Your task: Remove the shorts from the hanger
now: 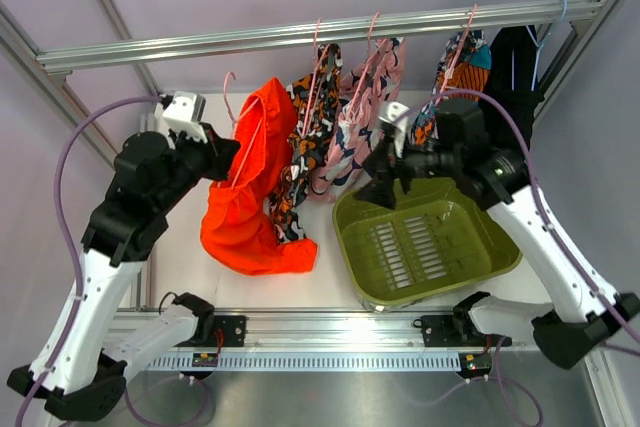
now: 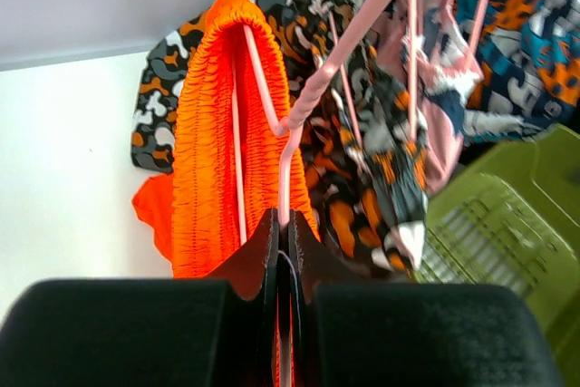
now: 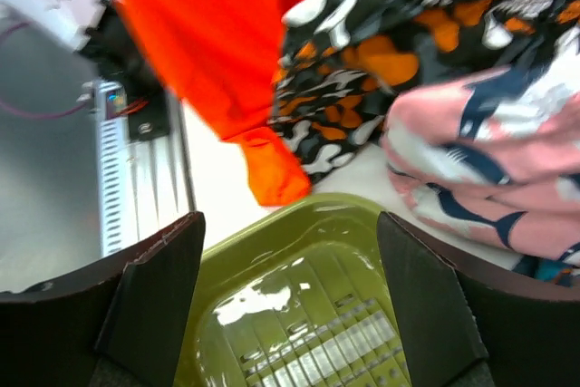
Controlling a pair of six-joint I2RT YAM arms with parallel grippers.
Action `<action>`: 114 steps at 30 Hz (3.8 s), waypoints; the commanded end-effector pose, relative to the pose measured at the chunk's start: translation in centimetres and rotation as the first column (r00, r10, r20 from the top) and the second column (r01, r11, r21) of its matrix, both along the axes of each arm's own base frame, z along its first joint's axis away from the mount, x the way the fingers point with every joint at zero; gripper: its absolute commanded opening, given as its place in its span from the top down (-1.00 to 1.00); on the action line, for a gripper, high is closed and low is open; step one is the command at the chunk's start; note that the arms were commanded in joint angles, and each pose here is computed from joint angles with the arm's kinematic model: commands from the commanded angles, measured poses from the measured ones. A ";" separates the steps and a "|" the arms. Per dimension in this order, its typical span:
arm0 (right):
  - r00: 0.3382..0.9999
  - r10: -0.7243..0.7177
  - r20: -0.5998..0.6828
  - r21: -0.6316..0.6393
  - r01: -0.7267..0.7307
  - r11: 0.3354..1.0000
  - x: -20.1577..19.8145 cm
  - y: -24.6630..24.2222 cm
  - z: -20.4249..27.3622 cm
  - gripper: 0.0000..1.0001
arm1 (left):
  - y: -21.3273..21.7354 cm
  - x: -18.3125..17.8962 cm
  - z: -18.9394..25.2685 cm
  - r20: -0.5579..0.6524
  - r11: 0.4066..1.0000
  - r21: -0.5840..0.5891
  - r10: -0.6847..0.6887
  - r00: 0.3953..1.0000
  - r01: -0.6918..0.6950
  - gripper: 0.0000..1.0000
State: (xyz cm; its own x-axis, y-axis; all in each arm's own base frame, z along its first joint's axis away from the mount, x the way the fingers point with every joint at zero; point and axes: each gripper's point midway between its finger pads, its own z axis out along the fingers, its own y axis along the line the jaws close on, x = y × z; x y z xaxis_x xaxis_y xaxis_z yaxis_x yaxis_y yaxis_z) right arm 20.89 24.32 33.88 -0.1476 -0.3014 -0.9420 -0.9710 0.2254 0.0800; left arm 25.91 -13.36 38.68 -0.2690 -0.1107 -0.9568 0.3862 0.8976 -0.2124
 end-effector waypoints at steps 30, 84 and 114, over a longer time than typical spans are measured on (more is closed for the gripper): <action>0.874 -0.472 -0.119 0.060 0.481 0.875 7.5 22.3 4.2 -0.36 | 3.4 -9.5 1.5 0.083 0.969 -0.248 0.019 0.996 0.002 1.00; 0.975 -0.053 0.218 0.183 0.012 0.983 9.6 20.9 6.1 0.92 | 6.7 -7.0 5.4 0.178 0.902 -0.391 0.270 0.946 -0.184 1.00; 0.877 0.432 0.212 0.007 -0.443 0.896 -2.4 14.2 2.0 -0.99 | 5.5 -5.4 1.3 -0.211 0.957 -0.088 0.253 0.944 -0.277 1.00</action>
